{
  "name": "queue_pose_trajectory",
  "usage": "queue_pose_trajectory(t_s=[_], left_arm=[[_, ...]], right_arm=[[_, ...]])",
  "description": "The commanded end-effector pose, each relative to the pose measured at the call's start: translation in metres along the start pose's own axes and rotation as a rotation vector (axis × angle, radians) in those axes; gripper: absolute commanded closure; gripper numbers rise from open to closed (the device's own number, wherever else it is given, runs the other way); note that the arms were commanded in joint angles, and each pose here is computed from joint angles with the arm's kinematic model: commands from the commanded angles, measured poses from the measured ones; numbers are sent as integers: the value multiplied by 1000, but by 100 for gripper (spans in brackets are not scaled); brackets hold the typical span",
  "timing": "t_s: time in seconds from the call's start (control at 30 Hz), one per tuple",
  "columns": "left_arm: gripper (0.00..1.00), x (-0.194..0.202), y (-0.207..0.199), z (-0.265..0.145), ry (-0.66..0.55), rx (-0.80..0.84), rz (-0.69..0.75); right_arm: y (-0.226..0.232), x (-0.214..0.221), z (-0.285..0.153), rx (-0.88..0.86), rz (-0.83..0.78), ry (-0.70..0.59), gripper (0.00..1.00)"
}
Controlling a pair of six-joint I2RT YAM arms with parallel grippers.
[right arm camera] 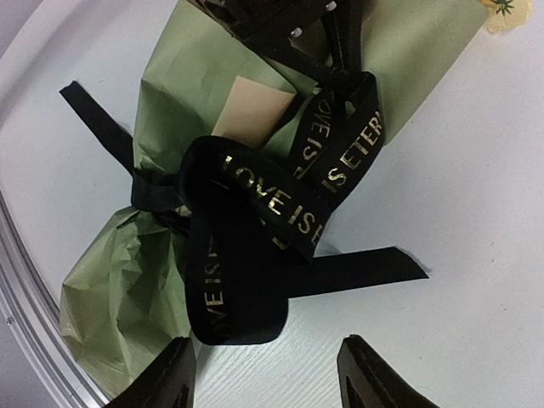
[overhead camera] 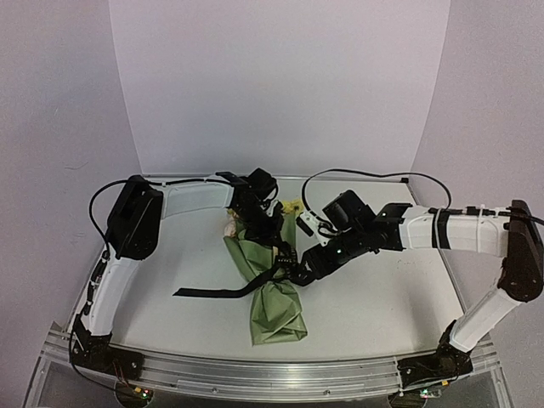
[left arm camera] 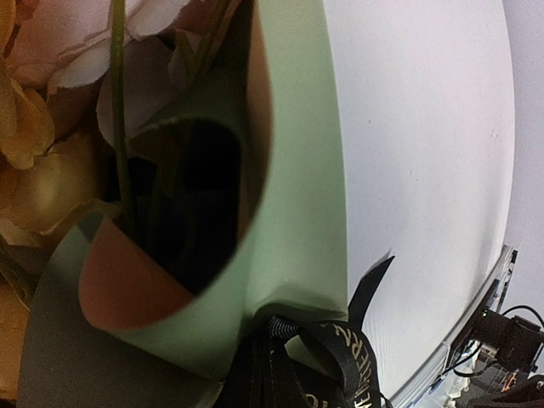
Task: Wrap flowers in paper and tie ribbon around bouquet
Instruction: Cross the half-tied ribbon over the folded bouquet.
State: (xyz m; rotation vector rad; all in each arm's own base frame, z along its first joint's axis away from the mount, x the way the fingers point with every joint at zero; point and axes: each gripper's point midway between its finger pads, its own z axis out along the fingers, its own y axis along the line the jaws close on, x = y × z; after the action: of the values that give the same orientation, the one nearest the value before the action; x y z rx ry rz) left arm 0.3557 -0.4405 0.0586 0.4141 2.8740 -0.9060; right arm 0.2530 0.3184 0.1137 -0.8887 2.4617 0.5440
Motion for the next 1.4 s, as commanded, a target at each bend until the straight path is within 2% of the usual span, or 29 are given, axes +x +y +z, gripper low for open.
queue_pose_trajectory(t_s=[0.0, 0.33, 0.57, 0.73, 0.87, 1.03, 1.23, 1.37], left_arm=[[100, -10, -22, -36, -71, 44, 70], [100, -5, -33, -45, -79, 96, 111], [100, -2, -38, -51, -89, 127, 126], [100, -1, -45, -63, -118, 156, 147], [100, 1, -49, -68, -126, 181, 159], [100, 5, -53, -73, -134, 206, 173], [100, 7, -57, -79, -143, 223, 187], [100, 8, -59, -80, -142, 235, 191]], right_arm=[[2, -12, 0, 1, -50, -2, 42], [11, -17, 11, -47, -33, 15, 47], [14, -15, 19, -72, -8, 27, 65], [16, -10, 21, -87, 1, 36, 67], [18, -9, 22, -100, 9, 40, 73], [18, -7, 23, -97, 2, 44, 72], [18, -3, 25, -88, -24, 52, 61], [18, 0, 27, -73, -51, 63, 58]])
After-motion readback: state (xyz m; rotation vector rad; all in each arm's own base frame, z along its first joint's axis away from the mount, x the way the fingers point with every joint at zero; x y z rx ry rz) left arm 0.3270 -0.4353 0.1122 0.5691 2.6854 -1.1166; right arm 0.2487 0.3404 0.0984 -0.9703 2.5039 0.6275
